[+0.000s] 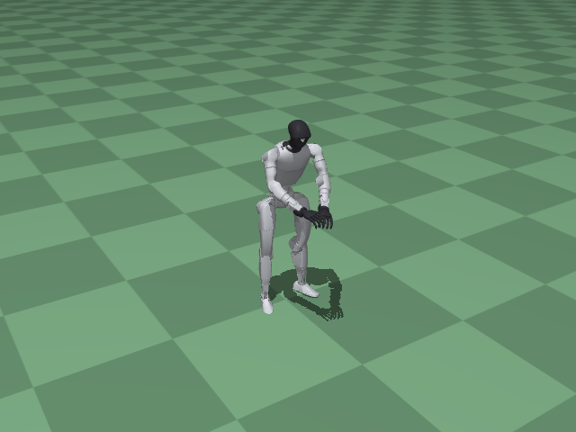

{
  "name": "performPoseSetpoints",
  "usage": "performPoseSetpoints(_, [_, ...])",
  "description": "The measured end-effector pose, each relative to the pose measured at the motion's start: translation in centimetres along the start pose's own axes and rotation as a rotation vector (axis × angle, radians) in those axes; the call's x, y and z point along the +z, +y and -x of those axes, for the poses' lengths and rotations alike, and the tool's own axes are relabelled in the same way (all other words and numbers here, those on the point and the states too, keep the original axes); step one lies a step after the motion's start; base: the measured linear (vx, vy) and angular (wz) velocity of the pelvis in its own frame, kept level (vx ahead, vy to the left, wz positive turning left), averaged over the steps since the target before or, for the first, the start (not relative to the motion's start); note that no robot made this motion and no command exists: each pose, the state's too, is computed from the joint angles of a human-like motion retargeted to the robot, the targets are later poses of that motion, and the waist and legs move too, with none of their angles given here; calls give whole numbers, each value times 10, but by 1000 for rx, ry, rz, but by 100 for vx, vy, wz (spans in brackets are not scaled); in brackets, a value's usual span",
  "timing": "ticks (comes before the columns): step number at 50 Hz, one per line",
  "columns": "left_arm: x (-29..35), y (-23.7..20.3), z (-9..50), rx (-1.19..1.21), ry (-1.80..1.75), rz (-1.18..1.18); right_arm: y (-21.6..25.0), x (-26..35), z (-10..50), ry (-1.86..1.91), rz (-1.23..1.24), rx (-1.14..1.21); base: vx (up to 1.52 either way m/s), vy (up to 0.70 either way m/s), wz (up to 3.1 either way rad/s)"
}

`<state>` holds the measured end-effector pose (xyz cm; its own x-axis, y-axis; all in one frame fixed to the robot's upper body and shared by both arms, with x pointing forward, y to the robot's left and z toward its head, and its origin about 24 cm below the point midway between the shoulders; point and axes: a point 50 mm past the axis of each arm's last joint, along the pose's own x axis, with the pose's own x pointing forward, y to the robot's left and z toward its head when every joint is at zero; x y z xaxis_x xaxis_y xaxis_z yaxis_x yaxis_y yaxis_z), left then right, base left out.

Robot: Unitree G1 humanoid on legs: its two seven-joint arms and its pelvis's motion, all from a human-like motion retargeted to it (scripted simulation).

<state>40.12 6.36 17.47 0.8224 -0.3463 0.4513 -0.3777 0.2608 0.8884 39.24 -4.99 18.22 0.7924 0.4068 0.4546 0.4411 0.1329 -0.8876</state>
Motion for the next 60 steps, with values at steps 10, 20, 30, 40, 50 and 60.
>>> performPoseSetpoints(10, [-21, 12, 18, 121, 265, 783, 7, -26, 28, 352, -669, -98, 9, -2, -10])
performPoseSetpoints(20, [-65, 10, 47, 353, 620, 1777, 33, -16, 59, 713, -1614, -150, 10, 5, -16])
performPoseSetpoints(30, [-152, 31, 66, 690, 1021, 1713, 57, -6, 53, 1093, -2230, -246, -7, -1, -11])
performPoseSetpoints(40, [-152, 132, 14, 675, 721, 1341, 40, 13, 40, 903, -2134, -144, -1, 6, 14])
performPoseSetpoints(50, [-20, 127, -26, 45, 59, 811, 45, -6, 61, 907, -2040, -143, 2, 1, -8])
performPoseSetpoints(60, [7, 57, 10, -50, -108, 314, 29, -9, 70, 607, -1426, -96, -3, -7, -17])
